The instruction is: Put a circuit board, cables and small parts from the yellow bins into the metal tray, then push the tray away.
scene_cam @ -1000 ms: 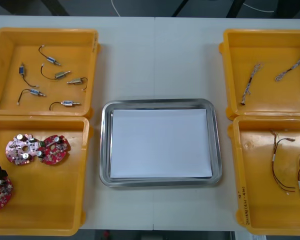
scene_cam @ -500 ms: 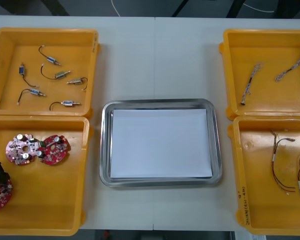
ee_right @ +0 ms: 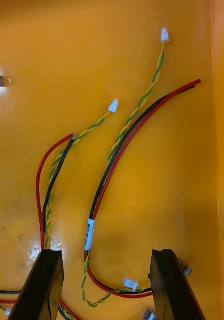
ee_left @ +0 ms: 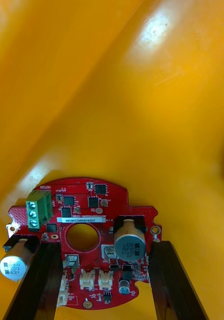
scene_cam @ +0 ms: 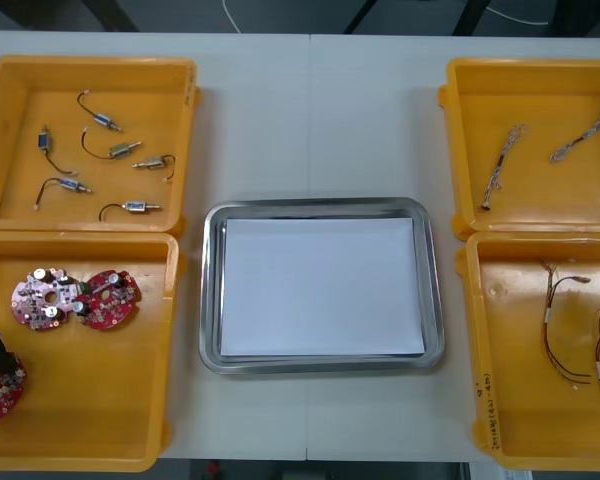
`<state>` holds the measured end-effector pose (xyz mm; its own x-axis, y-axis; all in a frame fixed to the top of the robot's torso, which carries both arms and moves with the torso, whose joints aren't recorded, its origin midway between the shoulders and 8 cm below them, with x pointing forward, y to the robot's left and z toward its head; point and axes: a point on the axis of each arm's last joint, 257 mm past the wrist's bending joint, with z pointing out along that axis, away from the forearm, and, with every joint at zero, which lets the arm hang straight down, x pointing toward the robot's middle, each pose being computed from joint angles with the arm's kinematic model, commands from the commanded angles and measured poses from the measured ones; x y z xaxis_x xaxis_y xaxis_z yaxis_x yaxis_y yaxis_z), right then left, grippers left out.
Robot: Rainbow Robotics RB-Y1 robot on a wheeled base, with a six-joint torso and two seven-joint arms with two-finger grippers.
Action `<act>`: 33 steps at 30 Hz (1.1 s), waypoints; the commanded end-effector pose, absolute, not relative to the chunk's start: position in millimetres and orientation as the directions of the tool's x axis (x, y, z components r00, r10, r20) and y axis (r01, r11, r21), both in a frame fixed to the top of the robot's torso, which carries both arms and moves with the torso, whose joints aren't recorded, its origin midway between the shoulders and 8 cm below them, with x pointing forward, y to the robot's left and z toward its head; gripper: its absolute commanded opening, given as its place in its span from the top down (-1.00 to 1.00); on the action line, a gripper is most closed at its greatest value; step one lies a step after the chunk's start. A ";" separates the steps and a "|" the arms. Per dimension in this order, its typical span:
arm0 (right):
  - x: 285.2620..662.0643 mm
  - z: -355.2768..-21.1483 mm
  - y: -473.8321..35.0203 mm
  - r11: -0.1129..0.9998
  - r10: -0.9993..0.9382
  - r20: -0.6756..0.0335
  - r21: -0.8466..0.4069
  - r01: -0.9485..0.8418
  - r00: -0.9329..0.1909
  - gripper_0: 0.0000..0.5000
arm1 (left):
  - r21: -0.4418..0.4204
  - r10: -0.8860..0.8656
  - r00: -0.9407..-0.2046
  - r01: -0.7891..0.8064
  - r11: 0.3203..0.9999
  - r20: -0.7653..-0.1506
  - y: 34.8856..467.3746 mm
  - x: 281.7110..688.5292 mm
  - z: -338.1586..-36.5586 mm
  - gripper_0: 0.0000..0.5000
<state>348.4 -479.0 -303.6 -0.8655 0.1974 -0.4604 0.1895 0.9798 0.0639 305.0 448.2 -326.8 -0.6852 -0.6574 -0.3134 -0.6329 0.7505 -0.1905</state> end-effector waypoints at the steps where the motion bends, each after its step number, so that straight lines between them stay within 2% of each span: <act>1: 347.4 -313.1 -477.5 0.986 0.162 -0.462 0.047 0.159 -0.872 -1.00 | -0.144 -0.573 -0.742 -0.562 0.815 -0.349 451.8 312.5 -322.8 -1.00; 15: 348.3 -333.9 -476.3 0.983 0.183 -0.466 0.065 0.173 -0.866 -1.00 | -0.150 -0.575 -0.738 -0.562 0.813 -0.352 452.5 319.3 -321.1 -1.00; 16: 347.8 -336.4 -474.5 0.982 0.189 -0.464 0.071 0.176 -0.866 -1.00 | -0.152 -0.575 -0.738 -0.561 0.814 -0.354 452.1 320.7 -320.2 -0.83; 17: 347.0 -338.2 -474.4 0.981 0.192 -0.461 0.073 0.179 -0.866 -1.00 | -0.154 -0.577 -0.736 -0.562 0.812 -0.355 452.0 321.4 -319.7 -0.10; 18: 346.8 -339.3 -472.9 0.981 0.194 -0.460 0.076 0.179 -0.867 -1.00 | -0.155 -0.578 -0.735 -0.563 0.812 -0.356 451.8 322.1 -319.2 0.24; 19: 345.7 -340.6 -473.3 0.981 0.194 -0.458 0.075 0.180 -0.868 -1.00 | -0.158 -0.579 -0.735 -0.563 0.811 -0.354 450.7 322.8 -318.7 0.99; 33: 341.7 -351.7 -472.9 0.978 0.208 -0.444 0.079 0.193 -0.872 -1.00 | -0.170 -0.583 -0.737 -0.562 0.810 -0.341 445.3 323.5 -317.2 1.00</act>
